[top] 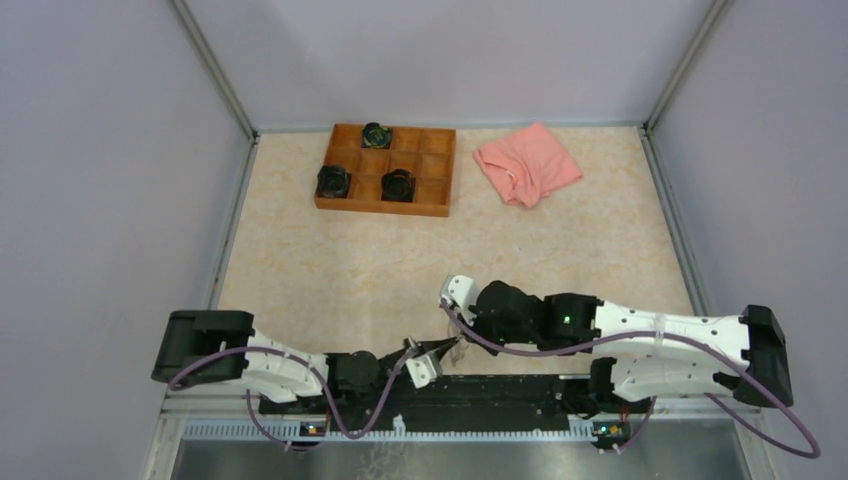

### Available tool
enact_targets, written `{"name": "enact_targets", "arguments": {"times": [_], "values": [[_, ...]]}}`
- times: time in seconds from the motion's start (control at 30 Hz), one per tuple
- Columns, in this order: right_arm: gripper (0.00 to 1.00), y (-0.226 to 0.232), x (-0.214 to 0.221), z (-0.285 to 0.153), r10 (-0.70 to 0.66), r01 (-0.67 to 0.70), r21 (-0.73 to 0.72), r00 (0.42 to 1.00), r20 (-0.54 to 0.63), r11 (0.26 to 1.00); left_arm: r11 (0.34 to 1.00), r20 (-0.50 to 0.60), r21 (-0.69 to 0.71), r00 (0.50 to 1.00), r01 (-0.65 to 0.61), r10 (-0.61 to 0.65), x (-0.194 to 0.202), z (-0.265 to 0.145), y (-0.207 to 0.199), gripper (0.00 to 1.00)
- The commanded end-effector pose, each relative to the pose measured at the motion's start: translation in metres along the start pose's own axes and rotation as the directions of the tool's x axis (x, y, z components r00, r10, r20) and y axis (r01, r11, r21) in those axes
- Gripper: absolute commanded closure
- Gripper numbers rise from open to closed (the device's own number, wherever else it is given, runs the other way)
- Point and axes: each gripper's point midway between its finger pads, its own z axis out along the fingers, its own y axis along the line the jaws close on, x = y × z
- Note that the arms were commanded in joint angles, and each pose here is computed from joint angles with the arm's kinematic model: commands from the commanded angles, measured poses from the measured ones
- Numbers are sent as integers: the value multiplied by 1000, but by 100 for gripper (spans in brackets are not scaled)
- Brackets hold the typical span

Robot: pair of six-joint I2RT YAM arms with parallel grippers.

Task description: Remove the keys from the keyring

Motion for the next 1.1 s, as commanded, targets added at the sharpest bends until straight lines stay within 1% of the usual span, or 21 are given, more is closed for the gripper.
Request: {"name": "enact_targets", "arguments": {"times": [0.0,0.3,0.47,0.73,1.07], "values": [[100,-2,-29,-8,-87,83,63,994,72,995,1000,41,6,999,28,-28,-11,3,-4,90],[100,3,-37,-14,-124,119,62,987,98,991,1000,54,-6,998,19,-19,-15,4,-1,78],[100,7,-37,-14,-137,132,52,986,99,990,1000,62,-21,998,15,-14,-19,4,3,75],[100,14,-36,-13,-157,154,37,983,99,987,999,78,-53,997,-3,7,-26,4,11,74],[100,15,-37,-12,-160,157,39,982,100,987,1000,86,-26,996,-15,18,-28,9,5,75]]}}
